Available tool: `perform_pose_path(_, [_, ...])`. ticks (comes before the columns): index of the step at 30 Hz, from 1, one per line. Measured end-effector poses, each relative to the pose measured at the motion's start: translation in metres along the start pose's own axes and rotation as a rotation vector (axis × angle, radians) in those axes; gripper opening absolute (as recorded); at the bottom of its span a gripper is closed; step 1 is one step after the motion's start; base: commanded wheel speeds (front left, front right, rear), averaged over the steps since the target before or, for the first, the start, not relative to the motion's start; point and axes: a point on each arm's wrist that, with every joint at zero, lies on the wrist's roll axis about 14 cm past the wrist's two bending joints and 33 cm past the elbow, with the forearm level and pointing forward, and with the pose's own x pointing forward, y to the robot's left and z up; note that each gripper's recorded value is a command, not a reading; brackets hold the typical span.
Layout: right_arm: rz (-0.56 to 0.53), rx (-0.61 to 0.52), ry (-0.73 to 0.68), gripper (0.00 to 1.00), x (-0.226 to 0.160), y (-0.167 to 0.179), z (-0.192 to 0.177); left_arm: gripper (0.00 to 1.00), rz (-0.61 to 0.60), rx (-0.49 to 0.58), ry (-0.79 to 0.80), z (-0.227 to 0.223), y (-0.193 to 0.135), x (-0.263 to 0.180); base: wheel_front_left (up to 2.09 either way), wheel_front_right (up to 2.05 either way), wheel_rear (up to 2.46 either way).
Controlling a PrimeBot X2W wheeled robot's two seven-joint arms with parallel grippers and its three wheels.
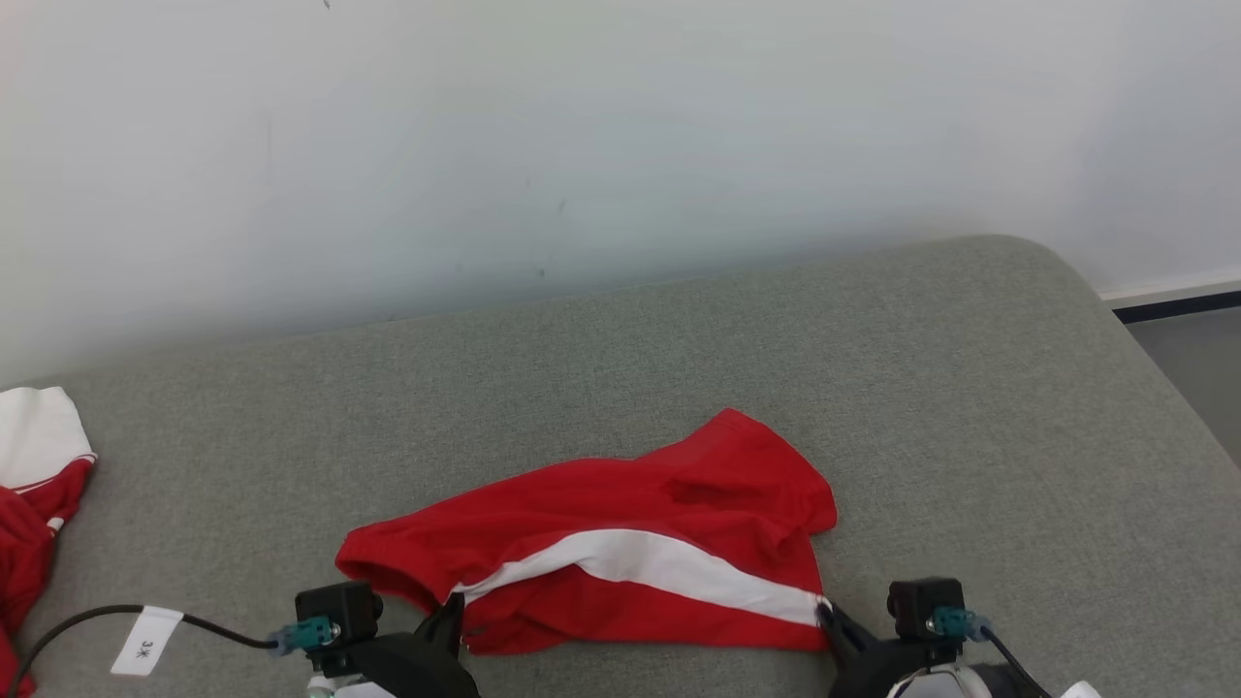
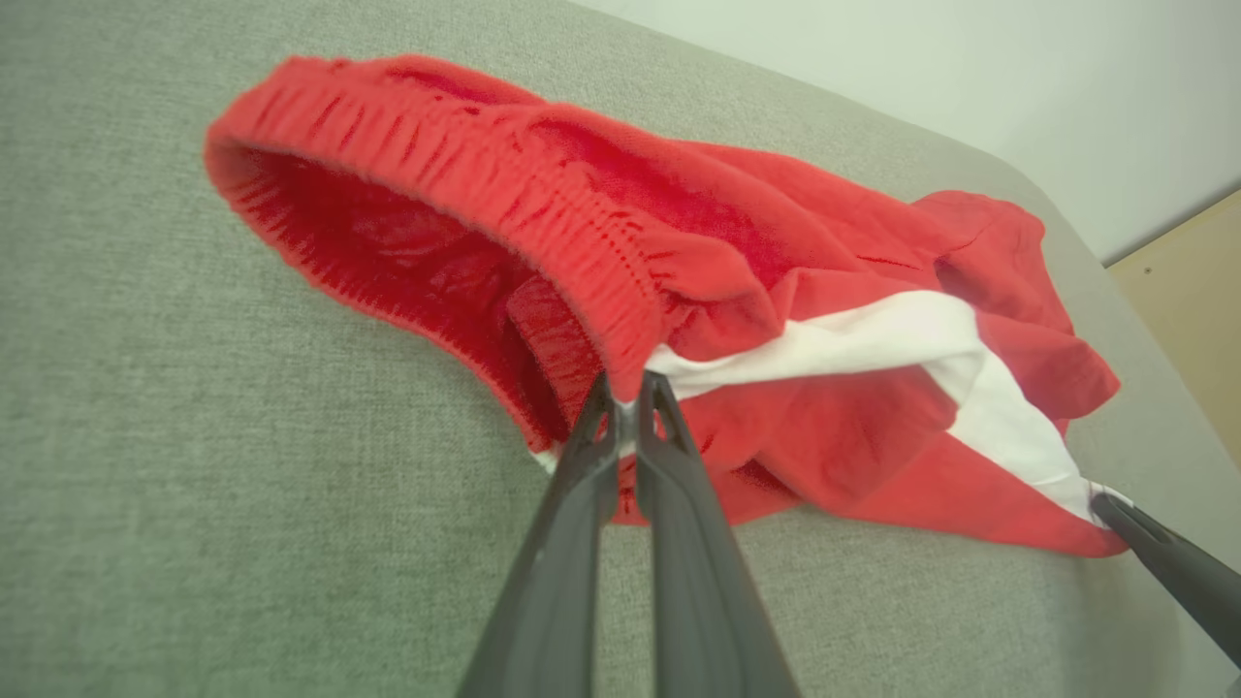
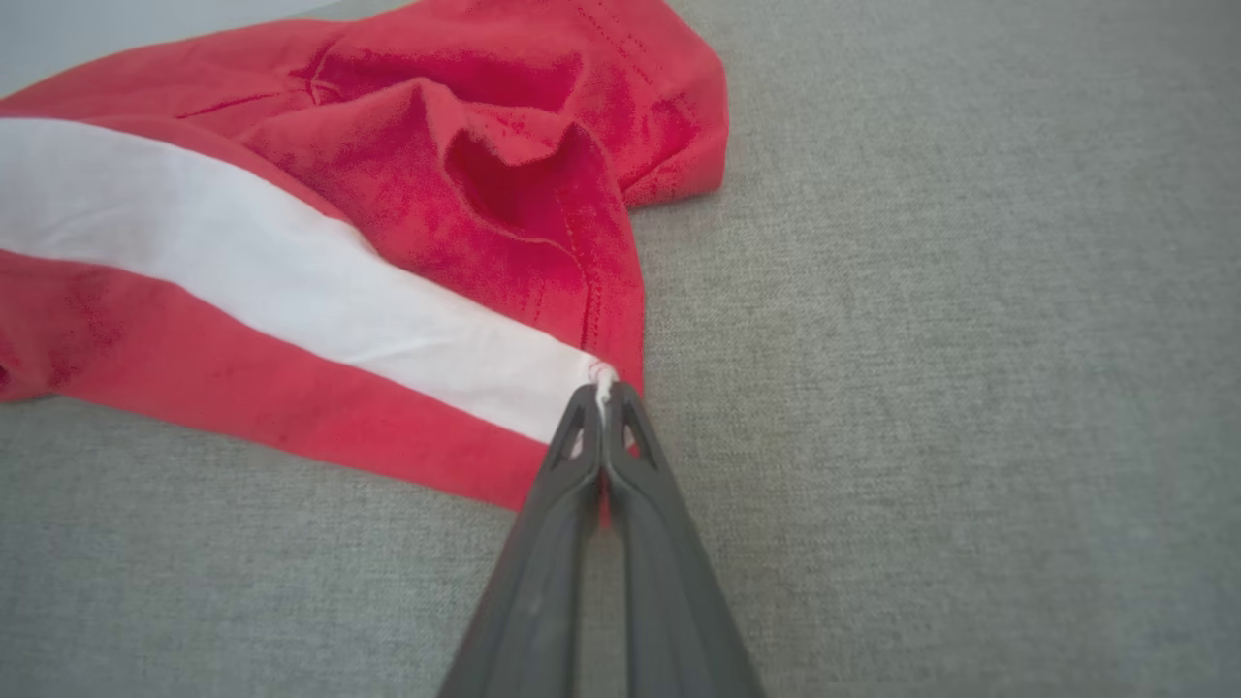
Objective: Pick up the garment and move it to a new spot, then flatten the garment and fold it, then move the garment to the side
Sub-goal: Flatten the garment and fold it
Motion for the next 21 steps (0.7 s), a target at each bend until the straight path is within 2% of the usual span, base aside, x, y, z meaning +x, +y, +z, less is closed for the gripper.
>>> perform_pose_path(4, [0.01,-0.011,-0.062,0.0,0.003,0.003,0.022,0.0,-0.02,-0.01,-0.039,0.012,-0.004,0.001,0.0,0.0,0.0])
perform_pose_path(9, [0.039,-0.037,-0.179,0.0,0.008,0.011,0.067,0.0,-0.076,-0.013,-0.082,0.037,-0.017,0.004,0.0,0.0,0.0])
perform_pose_path(11, [0.055,-0.092,-0.254,0.0,0.014,0.014,0.11,0.0,-0.101,0.005,-0.099,0.059,-0.022,0.01,0.0,0.0,0.0])
perform_pose_path(15, [0.142,-0.077,-0.394,0.0,0.018,0.039,0.199,0.0,-0.172,0.057,-0.14,0.112,-0.044,0.03,0.0,0.0,0.0])
perform_pose_path(18, [0.146,-0.161,-0.42,0.0,0.029,0.036,0.243,0.0,-0.236,0.113,-0.176,0.157,-0.069,0.049,0.0,0.0,0.0])
perform_pose_path(21, [0.146,-0.162,-0.449,0.0,0.046,0.03,0.28,0.0,-0.244,0.134,-0.223,0.196,-0.073,0.069,0.0,0.0,0.0])
